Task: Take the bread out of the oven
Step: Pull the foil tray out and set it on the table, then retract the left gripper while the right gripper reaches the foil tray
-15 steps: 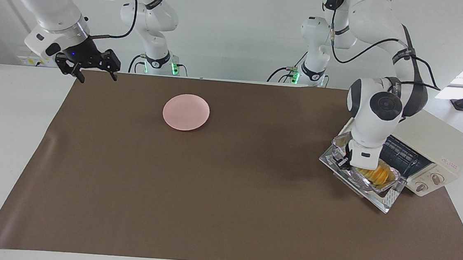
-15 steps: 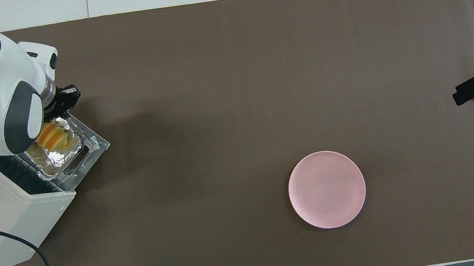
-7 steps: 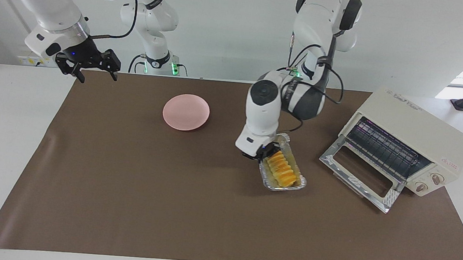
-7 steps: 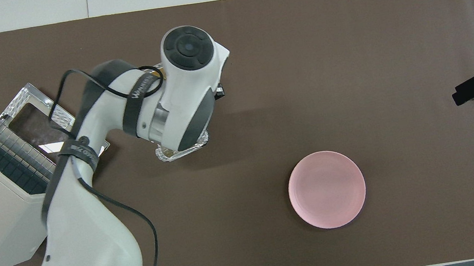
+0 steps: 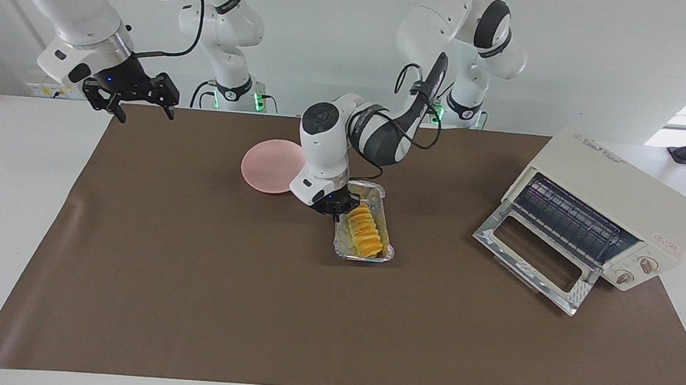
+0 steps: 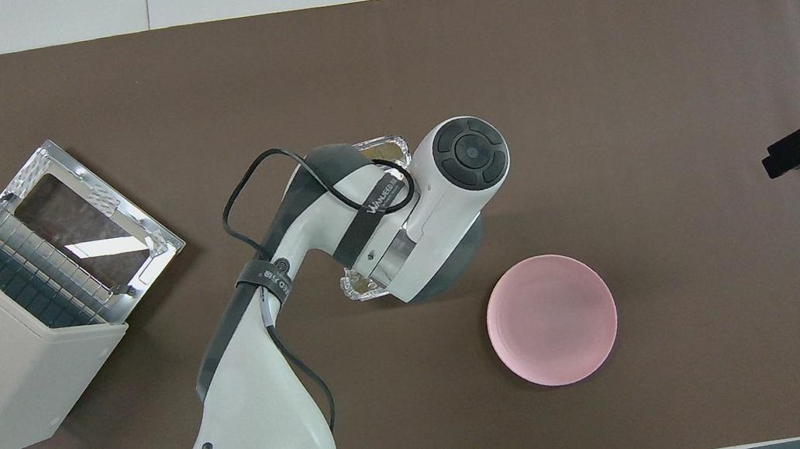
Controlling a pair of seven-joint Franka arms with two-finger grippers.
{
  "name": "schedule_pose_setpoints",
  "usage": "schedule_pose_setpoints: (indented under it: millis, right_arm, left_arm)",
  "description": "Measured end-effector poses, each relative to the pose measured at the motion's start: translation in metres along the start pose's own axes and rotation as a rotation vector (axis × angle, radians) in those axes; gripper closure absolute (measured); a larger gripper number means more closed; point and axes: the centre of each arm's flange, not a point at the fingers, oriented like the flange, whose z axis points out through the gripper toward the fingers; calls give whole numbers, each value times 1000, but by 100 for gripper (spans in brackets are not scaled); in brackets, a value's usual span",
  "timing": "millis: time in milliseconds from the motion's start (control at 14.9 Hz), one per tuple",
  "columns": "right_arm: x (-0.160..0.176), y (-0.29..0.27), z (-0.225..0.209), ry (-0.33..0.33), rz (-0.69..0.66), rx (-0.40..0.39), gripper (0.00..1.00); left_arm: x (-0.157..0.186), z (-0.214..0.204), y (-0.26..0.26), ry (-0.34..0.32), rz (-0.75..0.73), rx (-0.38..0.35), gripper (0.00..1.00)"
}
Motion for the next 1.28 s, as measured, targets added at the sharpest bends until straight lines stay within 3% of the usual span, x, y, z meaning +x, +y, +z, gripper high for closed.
schedule_pose_setpoints:
  millis: [201, 403, 537, 671, 940, 1074, 1276]
  right_arm:
    - [0, 0, 0, 0, 0, 0, 0]
    - [0, -1, 0, 1, -1, 0, 0]
    - [2, -4, 0, 10, 2, -2, 0]
    - [8, -16, 4, 29, -1, -6, 0]
    - [33, -81, 25, 58, 26, -13, 0]
    - [52, -123, 46, 73, 28, -15, 0]
    - [81, -177, 87, 89, 24, -12, 0]
  left_arm:
    - [13, 3, -15, 4, -71, 12, 73]
    - [41, -16, -48, 20, -143, 25, 39]
    - [65, -48, -84, 28, -225, -12, 18]
    - [94, -99, -157, 33, -346, -81, 0]
    - [107, -171, -298, -6, -523, -141, 0]
    - [107, -180, -347, -29, -558, -134, 0]
    - [105, -176, -424, -94, -487, -114, 0]
